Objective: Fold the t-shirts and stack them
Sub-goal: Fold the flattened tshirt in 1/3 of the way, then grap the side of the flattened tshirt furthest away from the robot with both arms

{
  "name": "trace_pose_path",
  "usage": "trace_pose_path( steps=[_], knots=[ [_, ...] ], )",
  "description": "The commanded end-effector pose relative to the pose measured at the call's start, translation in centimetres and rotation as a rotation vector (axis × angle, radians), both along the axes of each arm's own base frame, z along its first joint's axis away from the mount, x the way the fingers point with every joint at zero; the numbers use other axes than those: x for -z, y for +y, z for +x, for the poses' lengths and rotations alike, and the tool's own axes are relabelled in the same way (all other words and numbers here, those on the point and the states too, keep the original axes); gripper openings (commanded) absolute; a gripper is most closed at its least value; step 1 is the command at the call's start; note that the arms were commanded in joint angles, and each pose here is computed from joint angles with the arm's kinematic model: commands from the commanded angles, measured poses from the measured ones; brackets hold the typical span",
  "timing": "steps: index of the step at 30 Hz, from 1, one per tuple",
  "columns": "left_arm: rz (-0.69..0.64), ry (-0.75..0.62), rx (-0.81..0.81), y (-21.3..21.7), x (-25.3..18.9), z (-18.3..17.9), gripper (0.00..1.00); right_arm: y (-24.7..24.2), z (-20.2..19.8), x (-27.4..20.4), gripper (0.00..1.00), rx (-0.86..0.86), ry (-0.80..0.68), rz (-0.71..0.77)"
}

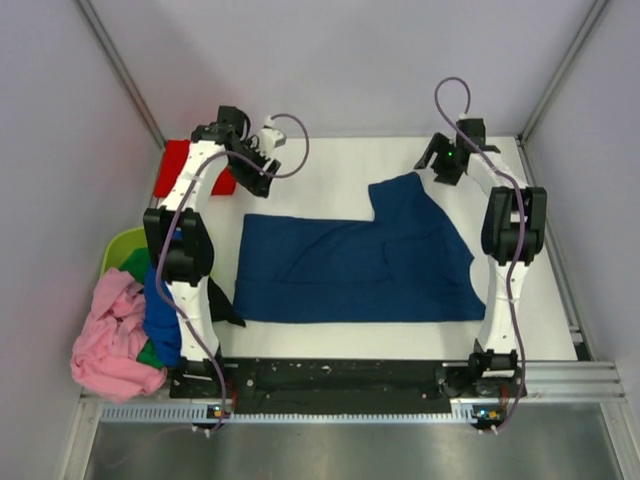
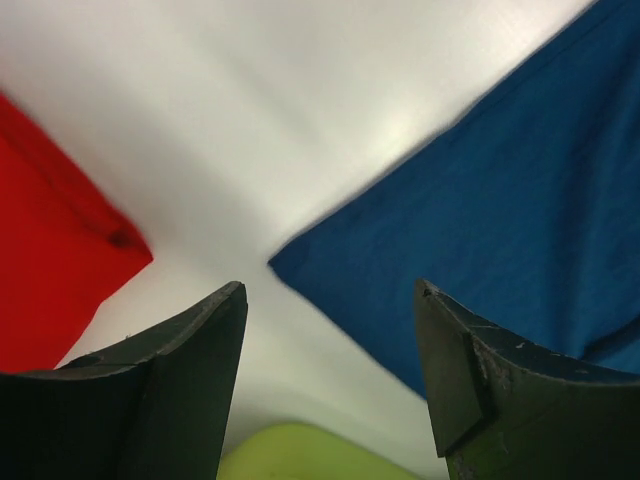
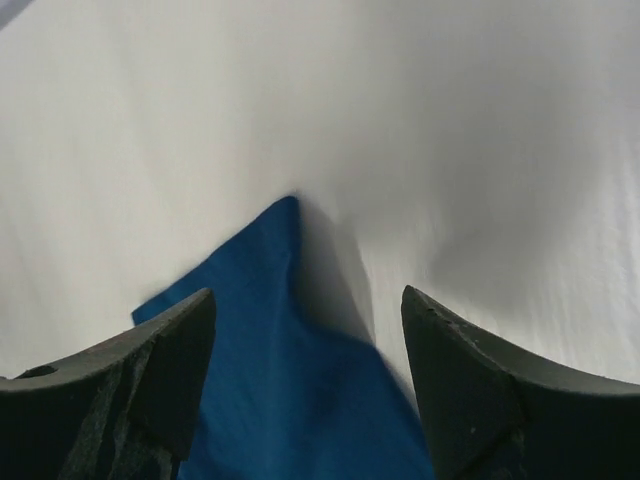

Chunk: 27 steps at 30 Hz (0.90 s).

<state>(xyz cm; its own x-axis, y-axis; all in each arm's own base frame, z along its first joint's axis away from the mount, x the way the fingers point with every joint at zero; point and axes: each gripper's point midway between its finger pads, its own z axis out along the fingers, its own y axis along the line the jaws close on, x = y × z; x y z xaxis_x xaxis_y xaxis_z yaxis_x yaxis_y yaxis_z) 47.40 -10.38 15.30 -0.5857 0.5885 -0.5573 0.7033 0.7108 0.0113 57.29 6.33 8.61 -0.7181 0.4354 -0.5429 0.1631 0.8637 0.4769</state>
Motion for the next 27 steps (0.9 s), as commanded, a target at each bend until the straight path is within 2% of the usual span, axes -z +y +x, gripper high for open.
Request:
trace_pose_path(
  steps=[1, 9, 10, 13, 16, 17, 18, 23, 24, 27],
  knots=[
    [0.157, 0.071, 0.019, 5.0, 3.2, 0.3, 0.73, 2.5, 0.9, 3.0, 0.71, 0.009, 0.101, 0.148],
    [0.124, 0.251, -0.002, 6.7, 9.8, 0.6, 0.72, 6.7, 1.4, 6.1, 0.60, -0.079, 0.117, 0.106],
    [0.119, 0.263, 0.001, 6.6, 10.3, 0.5, 0.72, 6.8, 1.5, 6.2, 0.54, -0.082, 0.115, 0.106],
    [0.106, 0.277, 0.013, 6.3, 11.0, 0.3, 0.70, 7.3, 1.7, 5.7, 0.21, -0.104, 0.100, 0.117],
    [0.089, 0.298, 0.035, 5.9, 11.5, -0.4, 0.66, 7.7, 1.9, 3.6, 0.00, -0.145, 0.061, 0.133],
    [0.085, 0.300, 0.038, 5.9, 11.7, -0.5, 0.62, 7.7, 1.9, 2.7, 0.00, -0.154, 0.044, 0.135],
    [0.082, 0.299, 0.037, 5.8, 11.8, -0.5, 0.53, 7.9, 1.7, 1.8, 0.00, -0.174, 0.027, 0.135],
    [-0.030, 0.367, 0.110, 3.8, 11.6, -2.6, 0.05, 8.8, 0.2, -2.8, 0.00, -0.281, -0.051, 0.149],
    [-0.035, 0.366, 0.121, 3.6, 11.0, -2.8, 0.00, 8.9, -0.3, -3.8, 0.00, -0.304, -0.067, 0.151],
    [-0.041, 0.309, 0.068, 4.0, 8.4, -2.6, 0.00, 9.4, -2.9, -6.7, 0.00, -0.372, -0.105, 0.162]
  ],
)
